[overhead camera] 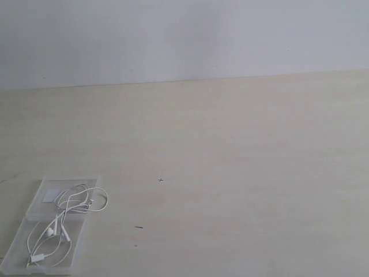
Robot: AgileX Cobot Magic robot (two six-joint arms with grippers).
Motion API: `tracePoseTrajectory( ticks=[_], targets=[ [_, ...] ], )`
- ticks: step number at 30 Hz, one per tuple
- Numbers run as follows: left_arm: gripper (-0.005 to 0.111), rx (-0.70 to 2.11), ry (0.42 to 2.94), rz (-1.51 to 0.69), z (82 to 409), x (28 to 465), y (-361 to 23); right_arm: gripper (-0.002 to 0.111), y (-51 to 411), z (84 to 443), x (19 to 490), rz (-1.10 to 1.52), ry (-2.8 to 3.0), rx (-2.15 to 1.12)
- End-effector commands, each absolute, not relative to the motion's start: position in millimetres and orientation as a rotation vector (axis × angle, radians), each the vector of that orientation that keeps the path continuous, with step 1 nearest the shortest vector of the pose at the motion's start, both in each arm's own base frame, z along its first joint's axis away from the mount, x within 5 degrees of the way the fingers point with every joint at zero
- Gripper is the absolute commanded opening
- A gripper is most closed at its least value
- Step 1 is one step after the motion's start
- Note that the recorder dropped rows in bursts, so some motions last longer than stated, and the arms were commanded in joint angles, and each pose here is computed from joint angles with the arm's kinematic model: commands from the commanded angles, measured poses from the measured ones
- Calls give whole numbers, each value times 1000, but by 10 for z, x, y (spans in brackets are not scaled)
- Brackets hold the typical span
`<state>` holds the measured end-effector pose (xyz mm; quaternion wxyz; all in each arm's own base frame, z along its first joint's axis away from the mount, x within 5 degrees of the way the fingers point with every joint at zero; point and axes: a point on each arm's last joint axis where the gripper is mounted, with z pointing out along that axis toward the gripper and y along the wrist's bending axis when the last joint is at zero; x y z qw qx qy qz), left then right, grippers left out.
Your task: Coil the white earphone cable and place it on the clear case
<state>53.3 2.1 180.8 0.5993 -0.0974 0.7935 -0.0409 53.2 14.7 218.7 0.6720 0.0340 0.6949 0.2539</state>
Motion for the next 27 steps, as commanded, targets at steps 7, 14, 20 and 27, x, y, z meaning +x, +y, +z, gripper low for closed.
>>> tracePoseTrajectory(
  ticks=[7, 14, 20, 27],
  targets=[
    [0, -229, 1830, -94, 1808, 531, 23, 0, 204, 2210, 512, 715, 1432, 79],
    [0, -229, 1830, -94, 1808, 531, 23, 0, 193, 1994, 529, 481, 1656, -73],
    [0, -229, 1830, -94, 1808, 531, 23, 0, 177, 1871, 517, 439, 1791, -75],
    [0, -229, 1830, -94, 1808, 531, 23, 0, 135, 1870, 529, 332, 1784, -66]
  ],
)
